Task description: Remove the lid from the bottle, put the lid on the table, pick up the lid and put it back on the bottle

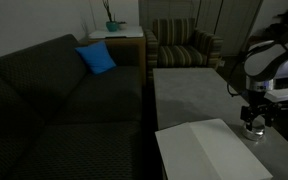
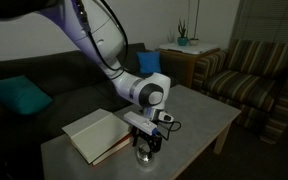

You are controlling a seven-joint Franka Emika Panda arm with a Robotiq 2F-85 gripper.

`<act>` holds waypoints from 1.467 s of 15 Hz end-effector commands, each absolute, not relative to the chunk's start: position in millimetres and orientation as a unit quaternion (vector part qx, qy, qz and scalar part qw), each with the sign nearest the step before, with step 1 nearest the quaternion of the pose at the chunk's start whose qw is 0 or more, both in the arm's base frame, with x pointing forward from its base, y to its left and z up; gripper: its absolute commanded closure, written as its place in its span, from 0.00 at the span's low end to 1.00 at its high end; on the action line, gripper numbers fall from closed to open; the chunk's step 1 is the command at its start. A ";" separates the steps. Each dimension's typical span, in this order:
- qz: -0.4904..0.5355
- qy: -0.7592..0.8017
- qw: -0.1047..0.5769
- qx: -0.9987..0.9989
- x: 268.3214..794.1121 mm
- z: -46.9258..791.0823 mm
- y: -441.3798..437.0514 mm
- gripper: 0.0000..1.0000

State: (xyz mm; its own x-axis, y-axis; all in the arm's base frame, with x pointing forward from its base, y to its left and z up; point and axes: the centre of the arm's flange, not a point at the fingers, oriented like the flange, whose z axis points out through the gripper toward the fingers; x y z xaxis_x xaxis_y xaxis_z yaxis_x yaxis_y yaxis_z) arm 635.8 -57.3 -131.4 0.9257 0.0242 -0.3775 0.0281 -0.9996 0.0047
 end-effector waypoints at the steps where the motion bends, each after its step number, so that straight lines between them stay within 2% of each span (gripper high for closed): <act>1: -0.163 -0.004 -0.070 0.984 639.9 -152.4 -71.9 0.00; 5: -0.150 -0.027 -0.078 0.985 633.3 -152.4 -80.9 0.00; 17: -0.146 -0.042 -0.003 0.988 642.7 -135.0 -58.2 0.00; 22: -0.145 -0.046 0.009 0.988 644.1 -135.4 -58.4 0.00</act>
State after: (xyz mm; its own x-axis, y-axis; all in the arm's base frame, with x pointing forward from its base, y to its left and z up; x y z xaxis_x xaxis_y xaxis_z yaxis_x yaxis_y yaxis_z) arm 642.1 -55.4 -132.1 0.9514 -0.0840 -0.2962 -0.0879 -0.9961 0.0004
